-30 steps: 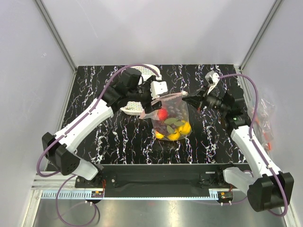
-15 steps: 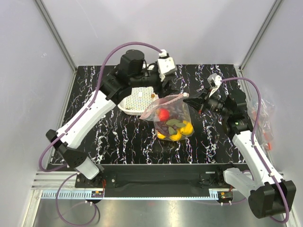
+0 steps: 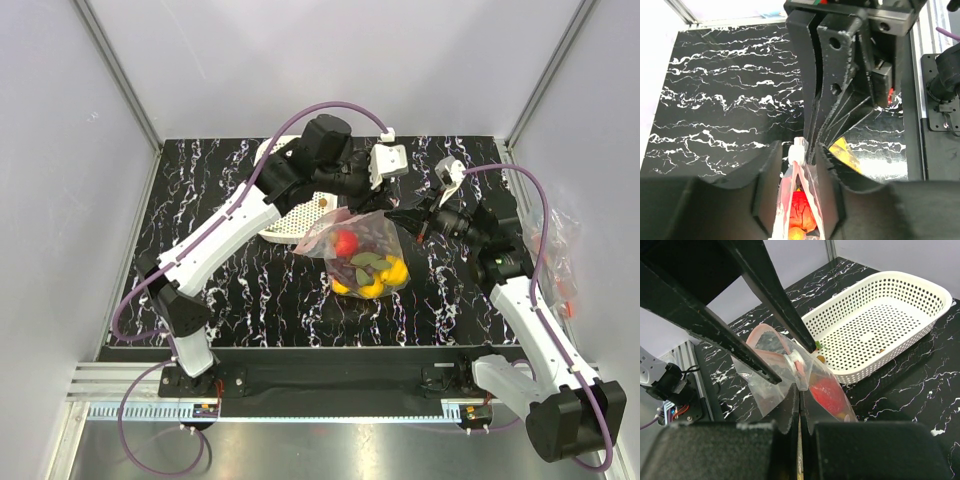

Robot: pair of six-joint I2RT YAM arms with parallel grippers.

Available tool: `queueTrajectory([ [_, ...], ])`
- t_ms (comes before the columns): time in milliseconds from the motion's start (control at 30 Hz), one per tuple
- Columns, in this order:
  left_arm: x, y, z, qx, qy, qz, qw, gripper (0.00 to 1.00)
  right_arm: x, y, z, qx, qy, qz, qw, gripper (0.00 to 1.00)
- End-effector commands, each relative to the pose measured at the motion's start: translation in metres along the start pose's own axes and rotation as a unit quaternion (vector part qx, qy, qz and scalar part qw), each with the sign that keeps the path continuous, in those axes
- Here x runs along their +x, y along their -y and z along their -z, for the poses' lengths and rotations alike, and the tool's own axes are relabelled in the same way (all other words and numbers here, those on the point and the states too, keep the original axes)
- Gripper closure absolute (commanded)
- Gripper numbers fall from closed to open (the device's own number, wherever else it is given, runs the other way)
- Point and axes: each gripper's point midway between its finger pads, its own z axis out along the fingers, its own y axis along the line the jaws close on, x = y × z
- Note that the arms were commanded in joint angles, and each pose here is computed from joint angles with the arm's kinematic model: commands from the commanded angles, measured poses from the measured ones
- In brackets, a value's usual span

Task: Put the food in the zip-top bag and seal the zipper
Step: Adjust the zipper on the food storage bag, then zip the zipper food storage bag at the center of the board.

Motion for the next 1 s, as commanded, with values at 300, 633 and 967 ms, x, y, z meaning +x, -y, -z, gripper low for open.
queueTrajectory([
  [300, -0.015, -0.006, 0.004, -0.014, 0.009, -0.018, 1.000, 0.80, -0.025, -0.010, 0.000, -0.007, 0.027, 0.036, 0.999, 1.00],
  [633, -0.011, 0.000, 0.004, 0.003, 0.001, -0.015, 1.000, 0.90, -0.027, -0.011, 0.001, -0.005, 0.029, 0.039, 0.999, 1.00],
  [967, -0.006, -0.004, 0.014, -0.031, -0.009, -0.011, 0.999, 1.00, -0.033, -0.006, 0.005, 0.022, 0.051, 0.040, 0.998, 1.00],
])
